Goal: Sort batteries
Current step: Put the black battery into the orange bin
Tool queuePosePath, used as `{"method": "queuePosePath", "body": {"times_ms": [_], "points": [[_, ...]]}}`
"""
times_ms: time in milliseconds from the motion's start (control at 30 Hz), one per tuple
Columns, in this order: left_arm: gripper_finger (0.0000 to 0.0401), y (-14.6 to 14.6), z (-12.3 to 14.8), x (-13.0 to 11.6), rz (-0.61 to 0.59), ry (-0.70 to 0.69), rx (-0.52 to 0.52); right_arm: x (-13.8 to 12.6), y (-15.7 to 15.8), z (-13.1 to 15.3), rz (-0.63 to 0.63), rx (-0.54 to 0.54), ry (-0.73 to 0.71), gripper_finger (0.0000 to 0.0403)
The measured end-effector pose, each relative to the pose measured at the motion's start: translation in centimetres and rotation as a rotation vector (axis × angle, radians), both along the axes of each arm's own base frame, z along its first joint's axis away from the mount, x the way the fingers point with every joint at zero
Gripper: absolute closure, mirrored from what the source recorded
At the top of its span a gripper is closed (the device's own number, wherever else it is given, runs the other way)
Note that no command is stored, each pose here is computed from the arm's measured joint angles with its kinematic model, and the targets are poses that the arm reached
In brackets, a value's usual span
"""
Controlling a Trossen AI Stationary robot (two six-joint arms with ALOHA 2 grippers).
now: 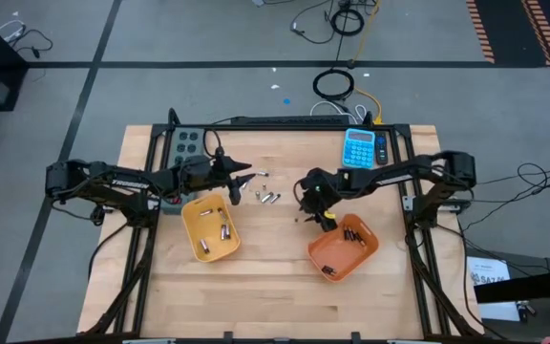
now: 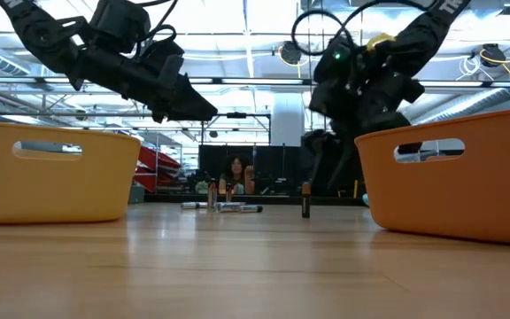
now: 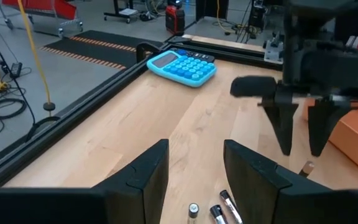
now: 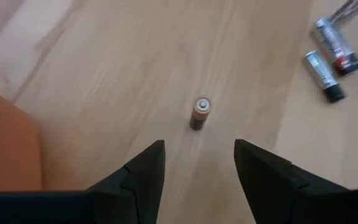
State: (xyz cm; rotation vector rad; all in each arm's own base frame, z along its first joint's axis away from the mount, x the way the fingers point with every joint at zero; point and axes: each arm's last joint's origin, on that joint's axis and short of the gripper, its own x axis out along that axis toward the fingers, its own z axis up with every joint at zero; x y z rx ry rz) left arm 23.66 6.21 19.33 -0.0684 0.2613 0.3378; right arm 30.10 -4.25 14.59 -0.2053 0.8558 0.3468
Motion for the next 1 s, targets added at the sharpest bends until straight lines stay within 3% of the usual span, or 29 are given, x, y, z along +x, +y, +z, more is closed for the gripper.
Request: {"method": "queuePosePath", "body": {"times_ms": [567, 767, 1000], "points": [[0.0237, 0.0, -0.2, -0.1, -0.001, 0.021, -0.004, 2.7, 0.3, -1.4, 0.051, 0.006, 0.019, 0.0226], [0.0237, 0.0, -0.2, -0.1, -0.001, 0.026, -0.005, 3.2, 0.2, -0.9, 0.051, 0.002, -0.002, 0.0282], [0.0238, 0.0, -0.2, -0.1, -0.001, 0.026, -0.005, 3.1, 0.2, -1.0, 0.091, -0.023, -0.004, 0.0385]]}}
